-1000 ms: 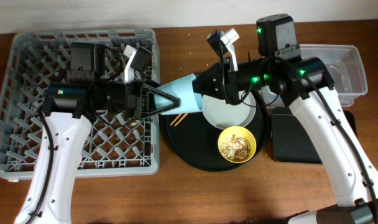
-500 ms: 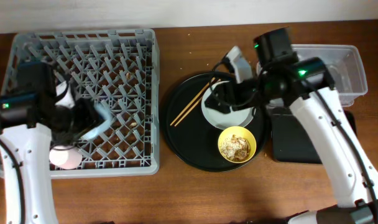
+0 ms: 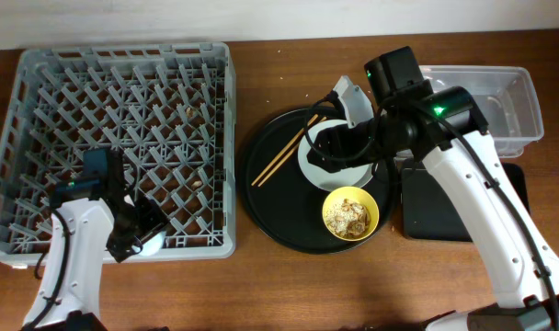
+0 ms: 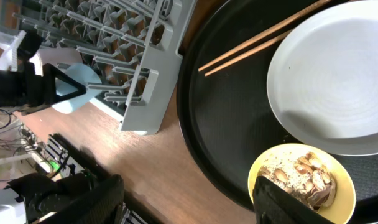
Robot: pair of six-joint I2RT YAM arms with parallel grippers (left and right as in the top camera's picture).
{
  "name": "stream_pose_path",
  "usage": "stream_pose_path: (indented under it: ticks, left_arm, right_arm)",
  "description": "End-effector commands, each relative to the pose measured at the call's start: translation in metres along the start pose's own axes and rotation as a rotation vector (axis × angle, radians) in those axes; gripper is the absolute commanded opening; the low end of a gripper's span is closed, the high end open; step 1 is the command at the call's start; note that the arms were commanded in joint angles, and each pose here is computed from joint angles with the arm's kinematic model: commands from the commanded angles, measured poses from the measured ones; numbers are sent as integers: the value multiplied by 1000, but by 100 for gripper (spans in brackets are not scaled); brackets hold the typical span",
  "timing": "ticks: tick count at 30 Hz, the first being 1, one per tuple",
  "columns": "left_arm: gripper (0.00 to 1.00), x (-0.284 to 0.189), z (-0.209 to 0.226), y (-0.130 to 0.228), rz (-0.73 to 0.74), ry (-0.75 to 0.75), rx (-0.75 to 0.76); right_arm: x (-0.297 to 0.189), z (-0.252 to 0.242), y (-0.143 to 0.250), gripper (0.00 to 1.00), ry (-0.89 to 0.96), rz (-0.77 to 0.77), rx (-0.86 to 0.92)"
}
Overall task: Sort waste into correct bins and load items into the dishwasher rack
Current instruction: 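Place the blue cup upside down in the rack with left gripper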
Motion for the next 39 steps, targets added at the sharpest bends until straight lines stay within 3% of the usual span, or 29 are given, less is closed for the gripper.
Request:
stream_pose_path:
  ticks: [1, 3, 8, 15, 17, 19, 21, 22, 29, 34, 38, 39]
  left_arm:
    - [98, 3, -1, 0, -7, 17, -3]
    - [99, -10, -4, -5, -21, 37, 1]
    - [99, -107, -17, -30, -198, 98, 64]
    - [99, -109, -17, -29, -195, 97, 63]
    - [96, -108, -14, -19, -135, 79, 59]
    - [68, -106, -5, -1, -26, 18, 51]
    - [10, -100, 3, 11, 44, -54, 38]
    - [1, -93, 4, 14, 57, -57, 17]
    - [1, -12, 2, 23, 82, 17, -49]
    - [1, -11, 7, 5, -41, -55, -48]
    - [1, -29, -5, -10, -112, 51, -29]
    - [5, -37, -8, -13, -123, 71, -24]
  right_arm:
    - [-3, 1, 1, 68, 9, -11, 0]
    - [-3, 1, 2, 68, 10, -10, 1]
    - [-3, -2, 4, 68, 36, 1, 10]
    - [-4, -5, 6, 69, 66, 9, 18]
    - [-4, -5, 7, 69, 68, 16, 21]
    - [-4, -5, 8, 69, 68, 19, 22]
    - [-4, -5, 8, 69, 69, 20, 23]
    - [-4, -5, 9, 69, 69, 22, 24]
    - [-4, -8, 10, 70, 91, 30, 31]
    - [-4, -8, 11, 70, 91, 32, 32]
    - [-4, -8, 12, 70, 93, 39, 35]
    - [-4, -8, 12, 70, 93, 39, 36]
Point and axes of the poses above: each gripper's point midway between its finger pads, its own x axis out along the fingers, its own z axis along the line the jaws close on, y = z × x, the point moved 8 cm from there along -x, back along the fingers, and after that the axes turned 10 degrees about x, right-handed, at the moved point
